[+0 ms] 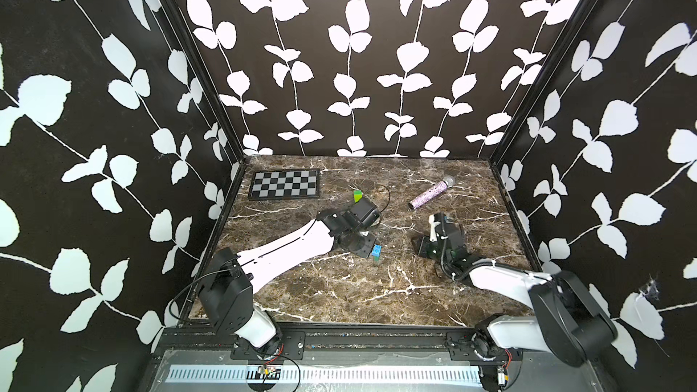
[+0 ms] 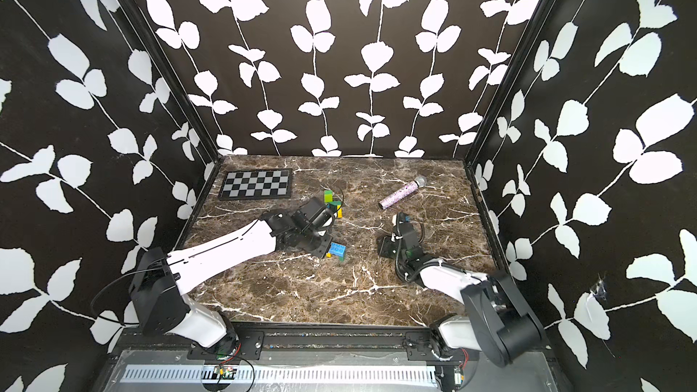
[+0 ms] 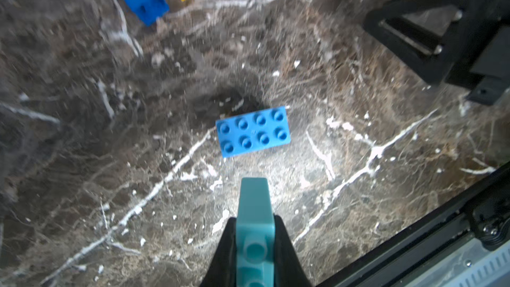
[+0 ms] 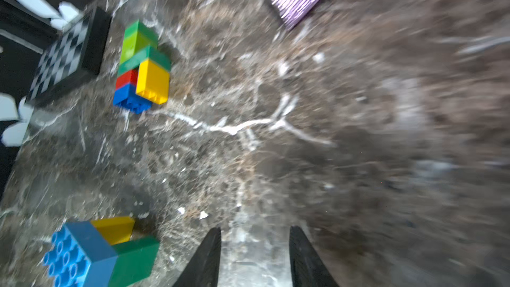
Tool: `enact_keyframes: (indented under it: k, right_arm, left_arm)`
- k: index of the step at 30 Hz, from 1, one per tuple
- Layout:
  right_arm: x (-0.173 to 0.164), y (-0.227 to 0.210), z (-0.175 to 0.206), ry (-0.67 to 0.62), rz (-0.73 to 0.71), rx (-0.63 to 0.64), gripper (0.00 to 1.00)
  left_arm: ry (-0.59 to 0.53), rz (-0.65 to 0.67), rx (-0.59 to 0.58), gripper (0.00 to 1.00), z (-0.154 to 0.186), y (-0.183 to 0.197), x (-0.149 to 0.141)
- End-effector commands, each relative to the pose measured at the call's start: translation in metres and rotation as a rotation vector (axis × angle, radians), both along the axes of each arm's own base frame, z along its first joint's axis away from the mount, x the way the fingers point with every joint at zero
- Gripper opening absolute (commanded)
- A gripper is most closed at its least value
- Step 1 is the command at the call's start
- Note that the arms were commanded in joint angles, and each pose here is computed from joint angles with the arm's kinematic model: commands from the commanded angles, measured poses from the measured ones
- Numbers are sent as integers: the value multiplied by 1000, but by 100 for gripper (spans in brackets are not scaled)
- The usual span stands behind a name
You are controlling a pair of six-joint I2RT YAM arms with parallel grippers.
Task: Assemble the letter h with lego
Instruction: Assemble the lego brick with the lego brick.
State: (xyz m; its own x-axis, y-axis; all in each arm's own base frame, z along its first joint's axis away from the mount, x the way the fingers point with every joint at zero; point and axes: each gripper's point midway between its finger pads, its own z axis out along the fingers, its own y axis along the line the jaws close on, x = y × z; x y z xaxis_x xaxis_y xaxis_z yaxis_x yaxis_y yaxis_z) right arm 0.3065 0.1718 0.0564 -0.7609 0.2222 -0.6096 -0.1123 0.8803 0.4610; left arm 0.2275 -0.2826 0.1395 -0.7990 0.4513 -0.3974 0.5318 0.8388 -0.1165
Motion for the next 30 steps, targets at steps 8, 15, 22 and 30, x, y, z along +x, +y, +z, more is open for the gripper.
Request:
enact_keyframes:
  k: [8,15,22,30]
  right_arm:
    - [-5,77,-1,52,293,95,41]
    - [-11,90,-15,120,341,93,41]
    - [-12,94,-22,154,354,99,42]
    - [-13,96,-23,162,358,98,43]
  left_arm:
    - [19,31,36,0,-6,-7,7]
    - [3,108,123,0,-14,-3,24]
    - [24,118,151,0,-25,-9,28]
    - [24,150,159,0,-30,-5,33]
